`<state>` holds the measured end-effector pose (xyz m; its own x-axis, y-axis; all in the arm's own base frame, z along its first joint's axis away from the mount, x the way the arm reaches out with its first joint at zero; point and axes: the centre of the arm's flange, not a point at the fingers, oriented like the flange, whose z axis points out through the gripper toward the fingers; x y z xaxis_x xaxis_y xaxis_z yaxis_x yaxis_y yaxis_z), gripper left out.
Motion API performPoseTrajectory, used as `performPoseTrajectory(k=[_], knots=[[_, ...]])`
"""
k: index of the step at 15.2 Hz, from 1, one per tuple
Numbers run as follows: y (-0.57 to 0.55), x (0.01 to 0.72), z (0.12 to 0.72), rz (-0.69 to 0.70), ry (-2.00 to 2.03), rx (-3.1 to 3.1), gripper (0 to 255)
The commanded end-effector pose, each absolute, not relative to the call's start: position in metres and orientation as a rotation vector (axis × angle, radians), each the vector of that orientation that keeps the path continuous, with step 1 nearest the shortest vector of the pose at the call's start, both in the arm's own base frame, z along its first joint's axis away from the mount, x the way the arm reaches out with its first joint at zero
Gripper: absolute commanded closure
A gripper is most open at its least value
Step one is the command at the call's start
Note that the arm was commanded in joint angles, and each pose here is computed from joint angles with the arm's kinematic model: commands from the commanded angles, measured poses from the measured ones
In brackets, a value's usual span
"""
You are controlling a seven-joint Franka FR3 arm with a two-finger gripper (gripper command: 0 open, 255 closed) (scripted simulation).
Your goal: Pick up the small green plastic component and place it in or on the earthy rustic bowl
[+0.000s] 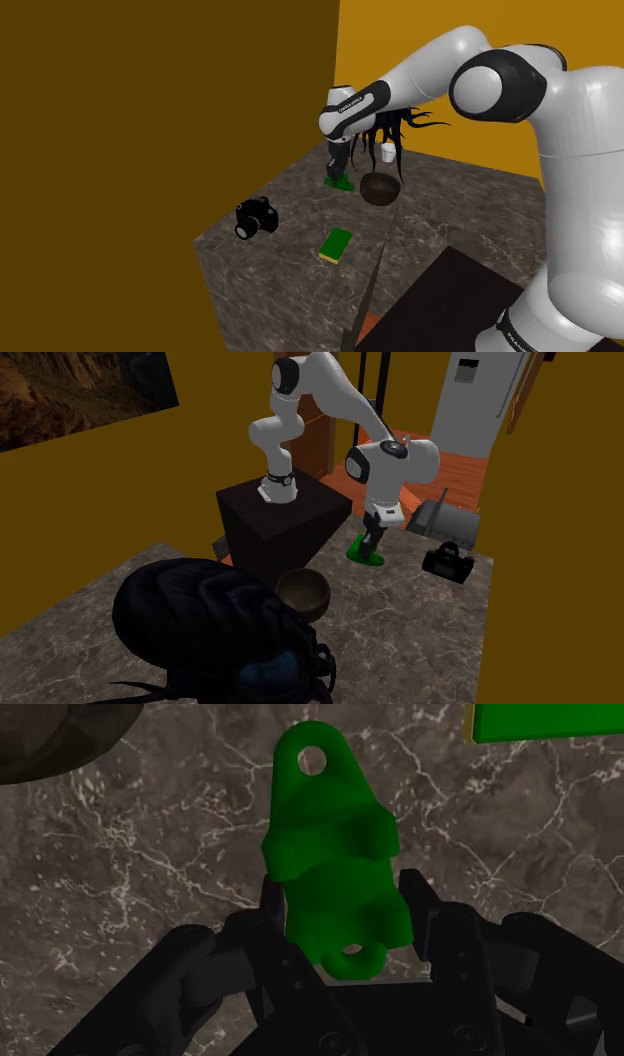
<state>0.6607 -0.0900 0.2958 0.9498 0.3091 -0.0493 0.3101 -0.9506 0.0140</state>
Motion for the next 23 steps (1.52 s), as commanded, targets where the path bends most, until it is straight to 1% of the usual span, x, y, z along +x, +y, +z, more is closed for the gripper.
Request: performPoseTrajectory(k=[1,5,21,23], knots=[[-0.09,0.661,0.307,-0.073,0.489,3.081,255],[-0.09,0.661,0.324,-0.073,0.489,3.081,255],[-0.303,0.601,0.325,-0.073,0.489,3.081,255],[-0.303,0.601,0.315,-0.073,0.489,3.081,255]])
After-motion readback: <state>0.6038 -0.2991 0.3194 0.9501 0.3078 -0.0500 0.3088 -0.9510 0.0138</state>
